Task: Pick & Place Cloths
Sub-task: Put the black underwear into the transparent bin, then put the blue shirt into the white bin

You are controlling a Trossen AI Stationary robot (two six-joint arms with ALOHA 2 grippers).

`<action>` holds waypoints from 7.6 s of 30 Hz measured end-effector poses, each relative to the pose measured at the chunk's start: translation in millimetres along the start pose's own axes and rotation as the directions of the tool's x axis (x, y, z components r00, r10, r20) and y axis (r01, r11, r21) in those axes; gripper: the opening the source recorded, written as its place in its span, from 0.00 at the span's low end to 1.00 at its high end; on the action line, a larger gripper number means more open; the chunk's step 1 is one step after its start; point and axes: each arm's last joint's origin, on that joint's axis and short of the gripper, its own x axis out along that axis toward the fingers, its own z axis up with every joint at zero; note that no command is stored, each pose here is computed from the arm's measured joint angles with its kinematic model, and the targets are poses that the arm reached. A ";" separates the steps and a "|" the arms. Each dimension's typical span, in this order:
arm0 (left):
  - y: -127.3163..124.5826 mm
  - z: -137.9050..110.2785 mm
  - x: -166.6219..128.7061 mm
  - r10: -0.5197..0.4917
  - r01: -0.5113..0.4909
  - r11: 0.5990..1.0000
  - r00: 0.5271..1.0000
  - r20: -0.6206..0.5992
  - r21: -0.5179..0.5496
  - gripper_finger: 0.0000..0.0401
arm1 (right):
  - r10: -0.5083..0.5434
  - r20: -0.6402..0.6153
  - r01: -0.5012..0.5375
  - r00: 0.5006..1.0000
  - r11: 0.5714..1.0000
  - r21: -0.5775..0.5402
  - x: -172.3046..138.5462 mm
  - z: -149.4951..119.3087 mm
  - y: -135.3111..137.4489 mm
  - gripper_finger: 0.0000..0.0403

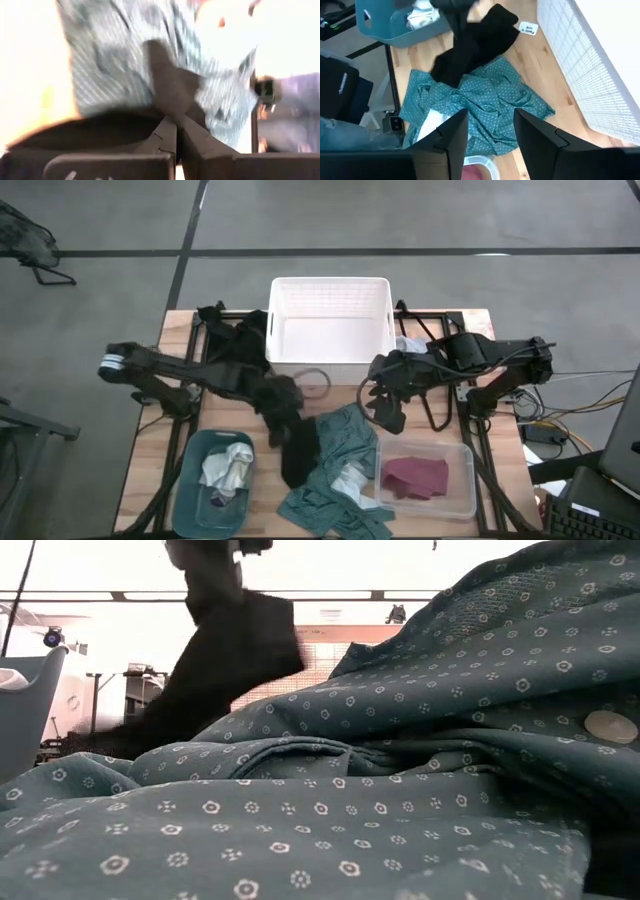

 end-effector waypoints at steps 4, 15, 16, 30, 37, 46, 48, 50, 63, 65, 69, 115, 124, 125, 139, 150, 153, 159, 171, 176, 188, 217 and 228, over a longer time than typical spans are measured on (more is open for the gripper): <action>-3.4 5.7 -45.5 0.060 -0.053 0.998 0.976 0.207 -0.042 0.02 | 0.021 0.048 -0.021 0.999 1.000 0.000 0.3 4.3 2.5 0.34; -24.4 26.7 -142.7 -0.046 0.084 0.996 0.675 0.736 -0.015 0.01 | -0.031 0.300 0.025 0.954 0.999 0.024 4.9 24.6 10.1 0.44; -25.8 28.3 -147.2 -0.048 0.088 0.996 0.652 0.757 -0.013 0.01 | -0.038 0.312 0.032 0.949 0.999 0.026 5.5 25.6 10.4 0.46; -39.5 58.9 -159.1 -0.107 0.139 0.989 0.469 0.877 0.046 0.02 | -0.004 0.458 0.010 0.889 1.000 -0.010 28.8 50.3 20.8 0.73; -39.8 66.5 -147.1 -0.129 0.161 0.985 0.469 0.874 0.060 0.02 | 0.015 0.510 0.004 0.860 0.999 -0.036 42.1 60.8 26.3 0.71; -41.1 70.3 -144.1 -0.157 0.196 0.978 0.453 0.877 0.074 0.02 | 0.027 0.513 -0.003 0.858 0.999 -0.047 42.6 62.0 26.6 0.44; -41.6 70.7 -145.3 -0.160 0.198 0.977 0.448 0.880 0.077 0.02 | 0.022 0.502 0.002 0.864 0.999 -0.046 39.6 60.0 25.2 0.33; -42.2 70.8 -147.3 -0.165 0.201 0.976 0.437 0.884 0.082 0.02 | 0.015 0.493 0.009 0.870 0.999 -0.046 37.3 59.0 24.0 0.20; -43.0 70.0 -145.5 -0.210 0.218 0.968 0.450 0.868 0.121 0.08 | 0.164 0.392 -0.169 0.905 0.985 -0.020 1.5 43.9 19.0 0.03; -43.4 69.8 -145.4 -0.222 0.223 0.966 0.454 0.863 0.131 0.11 | 0.199 0.352 -0.214 0.915 0.977 0.003 -11.1 36.7 15.4 0.03; -43.3 69.1 -143.9 -0.233 0.208 0.966 0.467 0.853 0.150 0.13 | 0.338 0.206 -0.358 0.918 0.932 0.064 -31.5 20.8 10.1 0.02; -38.0 63.5 -132.8 -0.181 0.124 0.983 0.578 0.796 0.133 0.14 | 0.110 -0.904 0.085 0.412 0.984 0.158 128.6 -171.4 12.1 0.12; -32.2 55.1 -121.5 -0.127 0.102 0.992 0.697 0.706 0.077 0.14 | 0.126 -0.850 -0.012 0.512 0.990 0.140 109.8 -154.8 20.6 0.40; -31.4 54.0 -120.3 -0.119 0.098 0.993 0.709 0.695 0.070 0.14 | 0.131 -0.839 -0.027 0.529 0.990 0.137 106.6 -151.2 23.0 0.44; -22.5 53.9 -68.2 -0.219 0.211 0.975 0.868 0.446 0.070 0.14 | -0.006 -0.701 -0.021 0.713 0.999 -0.031 73.0 -119.9 32.4 0.74; -2.9 46.7 27.8 -0.214 0.210 0.977 0.966 0.143 0.041 0.14 | -0.174 -0.630 0.115 0.756 0.984 -0.134 69.0 -115.3 22.5 0.66; 5.8 40.0 51.1 -0.173 0.174 0.985 0.984 0.048 -0.012 0.14 | -0.175 -0.631 0.117 0.756 0.984 -0.133 69.2 -115.4 22.4 0.63; 15.1 26.4 89.4 -0.126 0.116 0.987 0.988 -0.091 -0.108 0.19 | -0.175 -0.631 0.125 0.756 0.984 -0.123 69.3 -115.5 22.4 0.58; 29.3 15.1 130.3 -0.011 -0.022 0.976 0.989 -0.150 -0.219 0.56 | -0.175 -0.628 0.157 0.758 0.984 -0.085 70.5 -115.8 22.4 0.57; 29.1 15.8 135.6 -0.025 0.002 0.985 0.990 -0.136 -0.170 0.57 | -0.185 -0.617 0.163 0.764 0.982 -0.092 71.0 -115.6 22.1 0.61; 27.5 19.8 137.6 -0.022 0.016 0.997 0.996 -0.085 -0.075 0.07 | -0.215 -0.590 0.192 0.778 0.976 -0.102 71.7 -114.8 21.2 0.64; -13.6 41.7 -55.8 -0.024 0.026 1.000 0.918 0.396 0.001 0.01 | -0.202 -0.112 0.199 0.973 0.979 -0.039 53.7 -63.4 34.0 0.34; -30.3 56.6 -114.1 -0.024 0.032 1.000 0.765 0.643 0.000 0.01 | -0.082 0.313 0.061 0.946 0.995 0.078 17.0 12.5 25.7 0.56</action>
